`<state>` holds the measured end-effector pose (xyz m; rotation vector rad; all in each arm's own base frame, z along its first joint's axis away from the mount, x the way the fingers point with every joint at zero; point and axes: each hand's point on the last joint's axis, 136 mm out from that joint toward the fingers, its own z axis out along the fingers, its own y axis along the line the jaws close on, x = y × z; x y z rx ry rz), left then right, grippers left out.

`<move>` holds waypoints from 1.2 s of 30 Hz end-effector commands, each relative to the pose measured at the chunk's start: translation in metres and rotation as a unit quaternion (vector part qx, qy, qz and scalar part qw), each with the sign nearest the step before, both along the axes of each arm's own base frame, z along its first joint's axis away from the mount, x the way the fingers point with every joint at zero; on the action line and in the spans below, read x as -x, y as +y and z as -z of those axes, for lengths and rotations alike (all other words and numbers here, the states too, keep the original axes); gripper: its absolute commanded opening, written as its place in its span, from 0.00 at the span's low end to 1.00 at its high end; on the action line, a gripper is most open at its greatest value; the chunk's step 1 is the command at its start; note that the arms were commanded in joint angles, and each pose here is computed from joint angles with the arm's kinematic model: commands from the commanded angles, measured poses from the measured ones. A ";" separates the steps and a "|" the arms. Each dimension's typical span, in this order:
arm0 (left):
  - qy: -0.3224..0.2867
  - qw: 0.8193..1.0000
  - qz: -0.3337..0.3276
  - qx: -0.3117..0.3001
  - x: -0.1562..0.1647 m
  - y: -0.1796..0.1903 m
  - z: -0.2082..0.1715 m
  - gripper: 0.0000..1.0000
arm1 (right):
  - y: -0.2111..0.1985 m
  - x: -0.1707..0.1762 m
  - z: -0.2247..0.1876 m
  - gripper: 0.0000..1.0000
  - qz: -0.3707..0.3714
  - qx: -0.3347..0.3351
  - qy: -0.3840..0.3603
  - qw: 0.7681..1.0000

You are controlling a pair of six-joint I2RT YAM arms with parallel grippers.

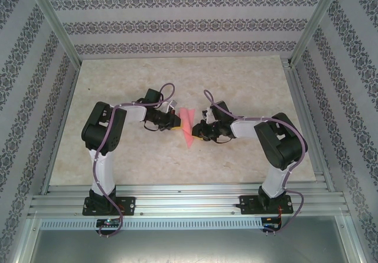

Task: Fold a paper plane with a square sheet of paper (fold left side to right side)
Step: Fold the wing for the fifth time at the center of the table.

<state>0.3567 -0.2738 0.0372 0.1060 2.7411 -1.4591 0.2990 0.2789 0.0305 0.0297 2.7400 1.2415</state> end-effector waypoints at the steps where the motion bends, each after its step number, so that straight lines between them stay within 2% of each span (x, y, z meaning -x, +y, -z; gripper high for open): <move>1: -0.006 1.000 0.005 0.007 -0.007 0.003 -0.003 0.00 | 0.011 -0.007 -0.006 0.19 -0.006 -0.010 -0.014 1.000; 5: -0.007 1.000 0.004 0.012 -0.007 0.002 -0.007 0.05 | 0.012 -0.007 -0.002 0.18 -0.003 -0.007 -0.008 1.000; 8: -0.013 1.000 0.004 0.020 -0.006 0.001 -0.015 0.15 | 0.012 -0.008 0.000 0.17 0.002 -0.006 -0.005 1.000; 13: -0.028 0.999 0.000 0.026 -0.002 0.003 -0.031 0.38 | 0.014 -0.009 -0.001 0.16 0.003 -0.009 -0.004 1.000; 22: -0.038 0.998 -0.023 0.032 0.009 0.005 -0.042 0.59 | 0.016 -0.011 -0.003 0.16 0.006 -0.015 -0.006 1.000; 27: -0.039 0.999 -0.017 0.018 0.019 -0.005 -0.034 0.58 | 0.017 -0.012 -0.002 0.17 0.007 -0.017 -0.006 1.000; 36: -0.028 0.999 -0.018 -0.022 0.014 -0.003 -0.007 0.27 | 0.018 -0.014 -0.004 0.17 0.008 -0.020 -0.009 1.000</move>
